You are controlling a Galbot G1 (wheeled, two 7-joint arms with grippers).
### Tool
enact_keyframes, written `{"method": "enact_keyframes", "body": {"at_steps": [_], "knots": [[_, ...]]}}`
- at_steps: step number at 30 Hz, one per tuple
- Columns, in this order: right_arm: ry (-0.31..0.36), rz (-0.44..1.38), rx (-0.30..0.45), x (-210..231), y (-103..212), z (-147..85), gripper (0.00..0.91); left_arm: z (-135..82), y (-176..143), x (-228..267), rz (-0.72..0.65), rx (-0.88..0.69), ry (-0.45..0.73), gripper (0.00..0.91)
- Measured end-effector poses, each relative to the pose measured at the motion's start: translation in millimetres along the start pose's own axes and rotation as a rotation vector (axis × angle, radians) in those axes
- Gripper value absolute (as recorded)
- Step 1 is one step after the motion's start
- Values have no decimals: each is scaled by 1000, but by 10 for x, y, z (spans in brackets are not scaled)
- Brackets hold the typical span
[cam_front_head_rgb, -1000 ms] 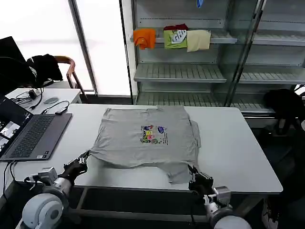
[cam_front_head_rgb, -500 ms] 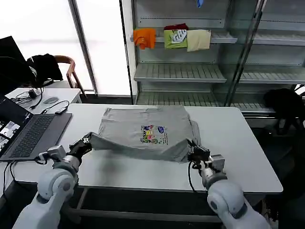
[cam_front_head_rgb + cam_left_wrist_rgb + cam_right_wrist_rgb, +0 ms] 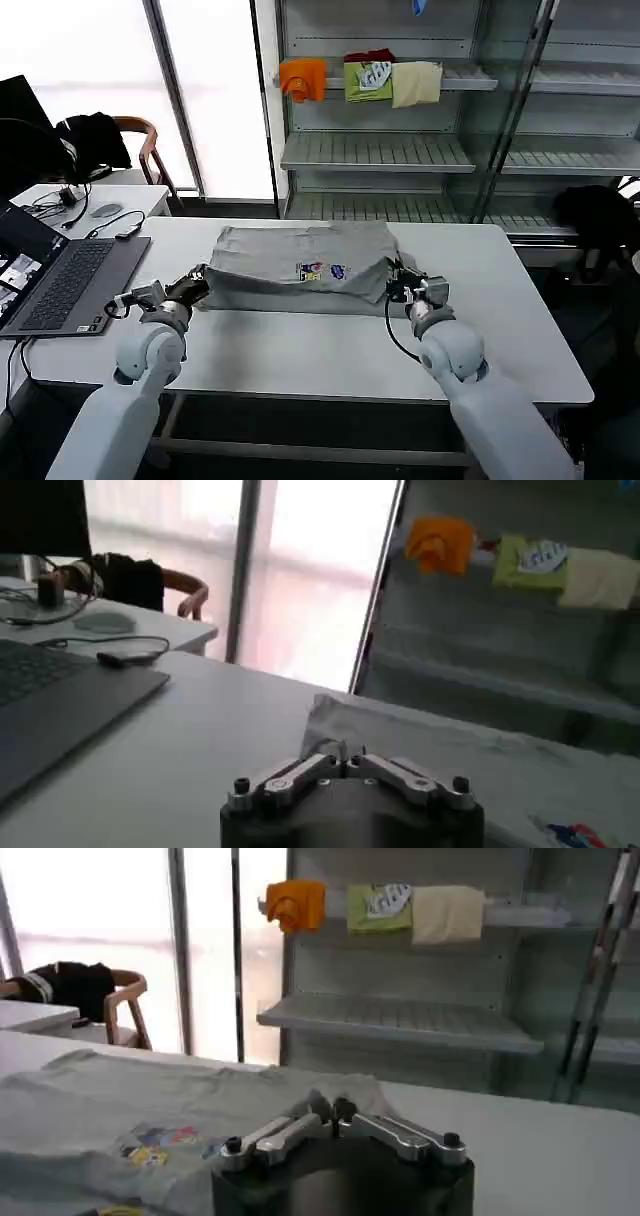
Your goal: Fold and organize the clothes.
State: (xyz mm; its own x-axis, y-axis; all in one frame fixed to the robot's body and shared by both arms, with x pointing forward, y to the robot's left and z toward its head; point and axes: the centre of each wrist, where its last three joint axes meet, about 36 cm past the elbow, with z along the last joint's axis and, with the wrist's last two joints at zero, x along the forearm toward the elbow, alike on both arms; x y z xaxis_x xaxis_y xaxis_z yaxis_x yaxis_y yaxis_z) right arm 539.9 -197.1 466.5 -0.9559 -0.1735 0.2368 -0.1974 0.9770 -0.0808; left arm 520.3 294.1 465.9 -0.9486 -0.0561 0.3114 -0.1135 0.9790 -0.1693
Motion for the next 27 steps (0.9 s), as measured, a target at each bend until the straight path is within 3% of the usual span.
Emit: {"method": "enact_keyframes", "body": {"at_steps": [3, 4, 5, 6, 7, 14, 27], "knots": [[8, 4, 9, -60, 10, 54, 0, 15, 12, -54, -10, -5, 5, 20], [12, 5, 12, -79, 20, 79, 50, 21, 14, -69, -12, -7, 7, 20], [17, 8, 14, -96, 27, 102, 907, 28, 17, -82, -14, -9, 9, 474], [22, 11, 16, -111, 36, 122, 907, 36, 22, -94, -17, -11, 11, 826], [29, 15, 18, -126, 47, 147, 907, 46, 27, -108, -18, -14, 15, 897], [59, 42, 38, -175, 42, 243, 907, 136, 26, -161, -20, -38, 36, 907], [66, 88, 63, 16, -249, 44, 907, 24, 155, -51, -59, -122, 25, 907]]}}
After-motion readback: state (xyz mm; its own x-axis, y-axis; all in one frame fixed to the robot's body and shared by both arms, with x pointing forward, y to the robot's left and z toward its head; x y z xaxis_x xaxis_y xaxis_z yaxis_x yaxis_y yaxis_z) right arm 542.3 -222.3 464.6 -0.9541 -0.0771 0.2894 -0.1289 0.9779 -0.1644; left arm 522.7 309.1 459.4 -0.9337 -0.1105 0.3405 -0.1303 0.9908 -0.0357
